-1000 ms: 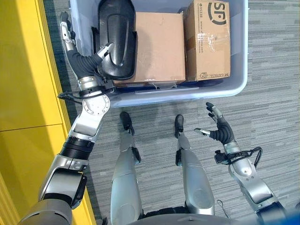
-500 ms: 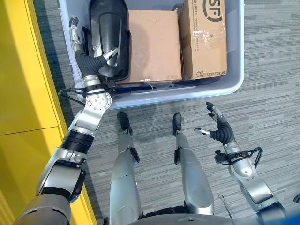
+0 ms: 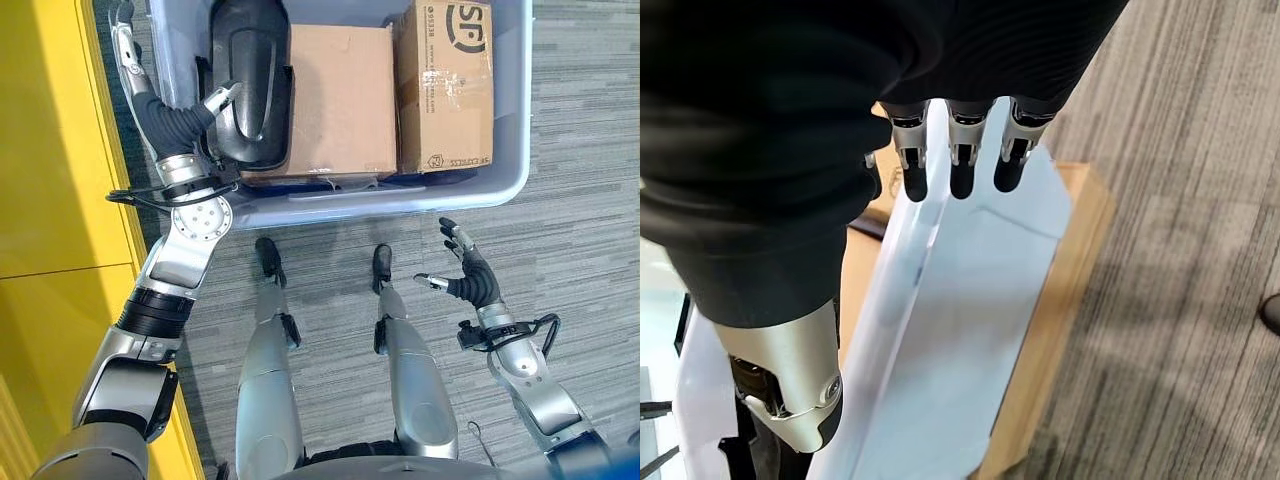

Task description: Move parts from the plastic box to the shelf.

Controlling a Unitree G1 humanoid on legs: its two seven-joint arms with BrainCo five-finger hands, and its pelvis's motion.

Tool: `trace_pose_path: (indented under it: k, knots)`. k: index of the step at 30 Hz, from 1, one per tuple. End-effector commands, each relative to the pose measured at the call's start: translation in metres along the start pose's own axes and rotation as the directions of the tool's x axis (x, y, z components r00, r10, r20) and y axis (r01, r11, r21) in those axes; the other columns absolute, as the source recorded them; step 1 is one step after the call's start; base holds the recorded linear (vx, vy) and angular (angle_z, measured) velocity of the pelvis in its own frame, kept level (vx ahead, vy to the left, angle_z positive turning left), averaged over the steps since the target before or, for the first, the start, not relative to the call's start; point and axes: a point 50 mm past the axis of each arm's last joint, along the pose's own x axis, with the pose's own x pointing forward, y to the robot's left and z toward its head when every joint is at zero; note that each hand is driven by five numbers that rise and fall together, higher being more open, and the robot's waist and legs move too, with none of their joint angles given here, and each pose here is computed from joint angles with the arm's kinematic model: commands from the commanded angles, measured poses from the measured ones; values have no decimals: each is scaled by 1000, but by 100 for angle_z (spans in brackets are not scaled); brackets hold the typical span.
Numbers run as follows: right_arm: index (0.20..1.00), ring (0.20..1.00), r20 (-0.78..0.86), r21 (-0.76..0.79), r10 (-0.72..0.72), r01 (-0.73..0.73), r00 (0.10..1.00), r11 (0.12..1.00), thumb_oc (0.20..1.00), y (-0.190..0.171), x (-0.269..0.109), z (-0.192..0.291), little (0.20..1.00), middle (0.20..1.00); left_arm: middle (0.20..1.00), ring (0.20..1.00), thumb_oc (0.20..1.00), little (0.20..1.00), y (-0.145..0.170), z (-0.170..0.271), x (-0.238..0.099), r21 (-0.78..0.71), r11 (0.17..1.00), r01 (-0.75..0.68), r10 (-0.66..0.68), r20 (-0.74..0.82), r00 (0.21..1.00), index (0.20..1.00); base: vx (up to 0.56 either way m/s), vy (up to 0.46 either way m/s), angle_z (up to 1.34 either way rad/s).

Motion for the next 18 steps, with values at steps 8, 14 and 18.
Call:
trace_pose_path:
  k: [8,14,18]
  knots:
    - [1000,1000,-6,-13,-17,17,1000,1000,1000,-16,-16,-2,1000,1000,1000,1000,1000,1000,-13,-4,23,-11,999,52,-52,6,999,1000,0,0,0]
    - [1000,1000,-30,-7,-13,12,999,1000,1000,-15,-21,-7,1000,1000,1000,1000,1000,1000,-31,-16,23,-27,991,134,-136,-77,988,1000,0,0,0]
    - [1000,1000,-49,-4,-10,10,999,1000,1000,-14,-23,-10,1000,1000,1000,1000,1000,1000,-35,-33,24,-39,987,154,-159,-177,971,1000,-2,4,-3]
